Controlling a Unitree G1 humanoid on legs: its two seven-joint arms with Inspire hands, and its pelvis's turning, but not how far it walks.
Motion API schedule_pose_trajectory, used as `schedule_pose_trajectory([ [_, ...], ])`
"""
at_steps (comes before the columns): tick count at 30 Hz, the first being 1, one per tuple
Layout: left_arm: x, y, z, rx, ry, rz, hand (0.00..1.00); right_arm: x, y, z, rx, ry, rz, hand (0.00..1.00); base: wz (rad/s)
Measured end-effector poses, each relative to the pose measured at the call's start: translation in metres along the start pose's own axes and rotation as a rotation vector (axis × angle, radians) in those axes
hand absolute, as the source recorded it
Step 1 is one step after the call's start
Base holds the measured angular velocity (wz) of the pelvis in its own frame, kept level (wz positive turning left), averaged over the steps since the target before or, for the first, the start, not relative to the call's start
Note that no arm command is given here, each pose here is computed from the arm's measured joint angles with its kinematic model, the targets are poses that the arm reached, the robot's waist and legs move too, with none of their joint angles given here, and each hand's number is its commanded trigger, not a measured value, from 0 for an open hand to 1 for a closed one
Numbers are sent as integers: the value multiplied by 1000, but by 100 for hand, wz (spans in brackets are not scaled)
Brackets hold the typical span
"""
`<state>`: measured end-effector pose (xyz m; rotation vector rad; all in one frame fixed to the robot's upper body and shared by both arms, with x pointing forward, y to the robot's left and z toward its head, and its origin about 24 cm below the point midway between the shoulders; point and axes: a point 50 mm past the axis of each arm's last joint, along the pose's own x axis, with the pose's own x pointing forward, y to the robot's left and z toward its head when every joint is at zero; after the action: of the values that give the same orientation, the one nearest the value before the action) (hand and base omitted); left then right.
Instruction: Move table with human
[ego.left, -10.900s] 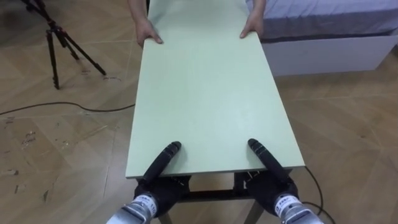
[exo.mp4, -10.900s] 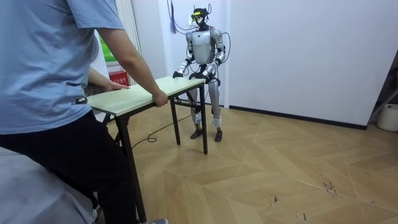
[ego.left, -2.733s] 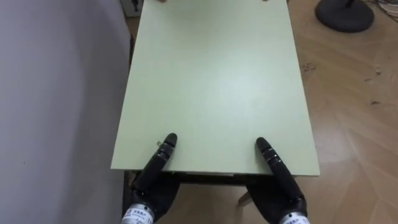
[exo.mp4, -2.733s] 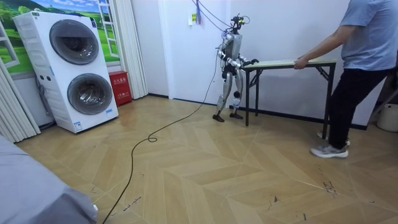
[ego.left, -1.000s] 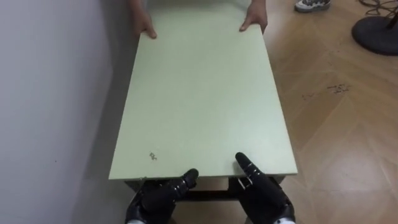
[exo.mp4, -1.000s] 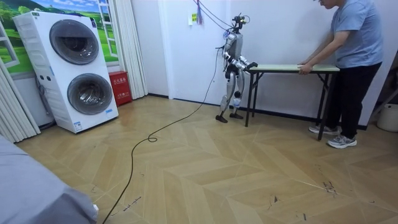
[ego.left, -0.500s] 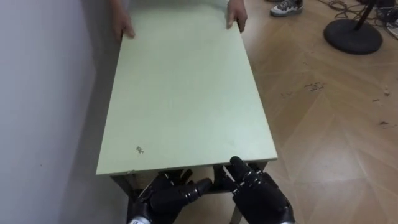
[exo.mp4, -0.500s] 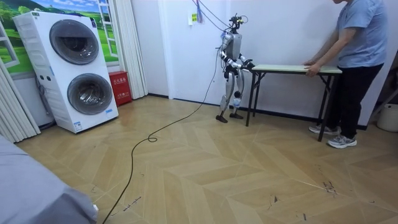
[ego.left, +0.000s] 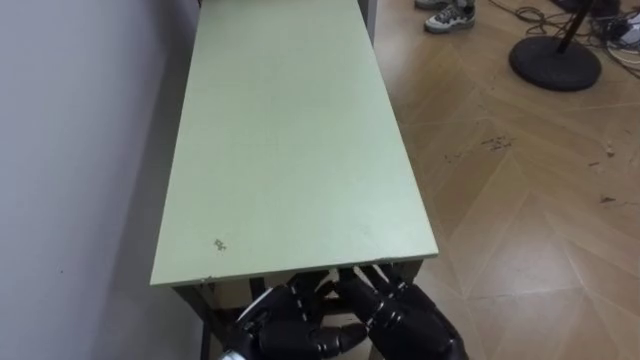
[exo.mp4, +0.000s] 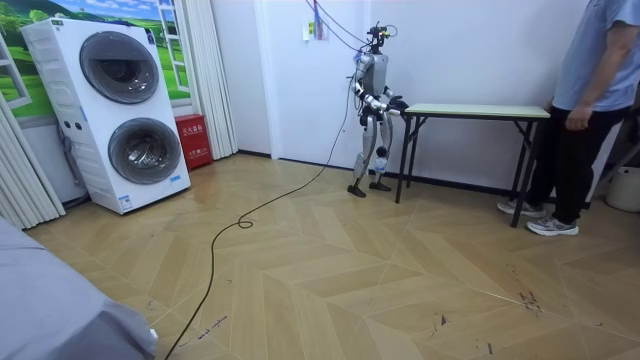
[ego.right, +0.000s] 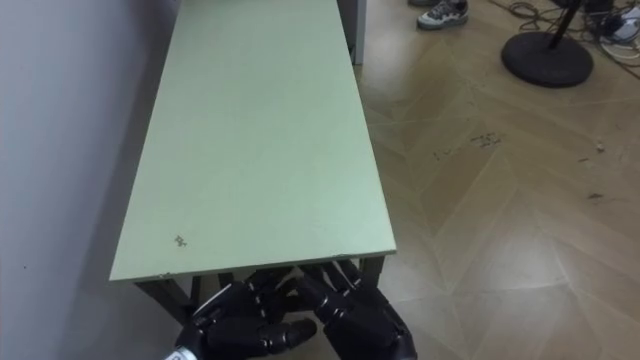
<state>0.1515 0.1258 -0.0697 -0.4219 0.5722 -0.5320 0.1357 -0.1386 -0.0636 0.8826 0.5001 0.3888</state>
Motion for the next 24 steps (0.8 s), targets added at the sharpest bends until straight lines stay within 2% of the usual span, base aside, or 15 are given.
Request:
schedule_pose_trajectory([
  [7,-4,7,-1,236,108,7,0,-6,-9,-2,-204,134,19,0,7],
  [11,-4,8,-4,310,150,18,0,-8,-14,-6,-254,185,-3,0,9],
  [14,-8,16,-14,350,208,79,0,-14,-33,-15,-299,278,-87,0,3],
  [16,-13,25,-25,387,268,144,0,-25,-52,-22,-342,364,-204,0,0],
  [19,-26,42,-45,365,345,271,0,-46,-75,-34,-321,432,-369,0,-9],
  [24,-42,61,-71,325,439,459,0,-59,-97,-36,-305,464,-558,0,-13],
])
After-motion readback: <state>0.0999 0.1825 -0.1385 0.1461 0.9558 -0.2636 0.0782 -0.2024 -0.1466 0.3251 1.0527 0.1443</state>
